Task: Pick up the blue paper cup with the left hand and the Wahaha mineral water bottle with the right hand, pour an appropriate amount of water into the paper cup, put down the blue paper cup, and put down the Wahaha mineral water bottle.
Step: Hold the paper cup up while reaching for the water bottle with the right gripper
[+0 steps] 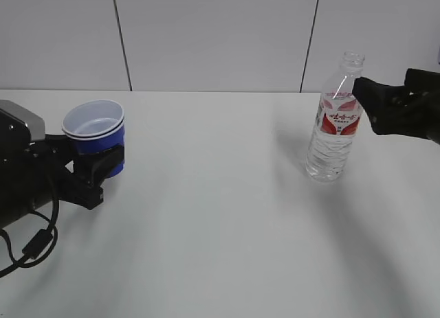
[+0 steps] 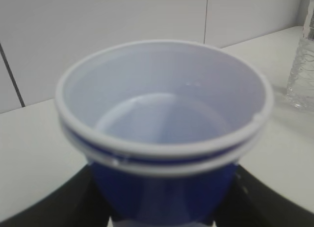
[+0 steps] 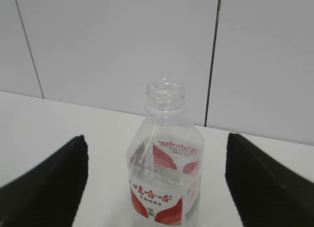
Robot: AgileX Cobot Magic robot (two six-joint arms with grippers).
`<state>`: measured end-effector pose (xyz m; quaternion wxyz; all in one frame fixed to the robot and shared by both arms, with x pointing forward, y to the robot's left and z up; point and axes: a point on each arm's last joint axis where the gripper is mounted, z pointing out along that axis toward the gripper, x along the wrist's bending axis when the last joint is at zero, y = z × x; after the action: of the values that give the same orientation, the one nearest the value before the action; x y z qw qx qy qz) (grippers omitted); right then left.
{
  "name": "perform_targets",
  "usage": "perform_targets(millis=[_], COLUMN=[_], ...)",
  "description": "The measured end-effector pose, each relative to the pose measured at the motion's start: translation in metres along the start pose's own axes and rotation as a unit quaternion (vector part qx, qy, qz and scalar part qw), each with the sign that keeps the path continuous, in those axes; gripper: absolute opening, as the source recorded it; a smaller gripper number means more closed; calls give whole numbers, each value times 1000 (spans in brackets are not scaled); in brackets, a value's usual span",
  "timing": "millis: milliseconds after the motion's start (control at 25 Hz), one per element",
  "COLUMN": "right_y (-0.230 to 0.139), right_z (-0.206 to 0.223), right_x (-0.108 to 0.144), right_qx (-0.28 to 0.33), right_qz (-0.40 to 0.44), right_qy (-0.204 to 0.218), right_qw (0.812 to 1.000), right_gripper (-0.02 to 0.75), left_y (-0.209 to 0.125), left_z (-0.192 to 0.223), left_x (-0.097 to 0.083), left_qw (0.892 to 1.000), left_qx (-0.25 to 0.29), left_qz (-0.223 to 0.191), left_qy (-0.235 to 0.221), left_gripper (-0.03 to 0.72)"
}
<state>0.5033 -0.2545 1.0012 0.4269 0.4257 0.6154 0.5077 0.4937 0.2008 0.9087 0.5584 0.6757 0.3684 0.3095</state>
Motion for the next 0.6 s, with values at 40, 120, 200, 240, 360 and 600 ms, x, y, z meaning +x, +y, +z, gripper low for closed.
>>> perform_targets(millis=[40,120,200,240,360,600], right_y=[0,2,3,3,3,2], right_z=[0,0,0,0,0,0], right_x=[0,0,0,0,2,6], right_qx=[-1,-10,-15,-15,-14,-13], right_qz=[2,10,25,32,30,5], right_qy=[-1,-1,-1,-1,9,35], right_qw=[1000,1000,1000,999,999,999], right_gripper=[652,625,589,578,574,667], left_y=[0,0,0,0,0,0], left_z=[0,0,0,0,0,0], left_x=[0,0,0,0,0,0], left_qw=[1000,1000,1000,1000,1000,1000], left_qx=[0,0,0,0,0,1], left_qz=[0,0,0,0,0,0], left_qy=[0,0,0,0,0,0], left_gripper=[428,428,428,428,428,428])
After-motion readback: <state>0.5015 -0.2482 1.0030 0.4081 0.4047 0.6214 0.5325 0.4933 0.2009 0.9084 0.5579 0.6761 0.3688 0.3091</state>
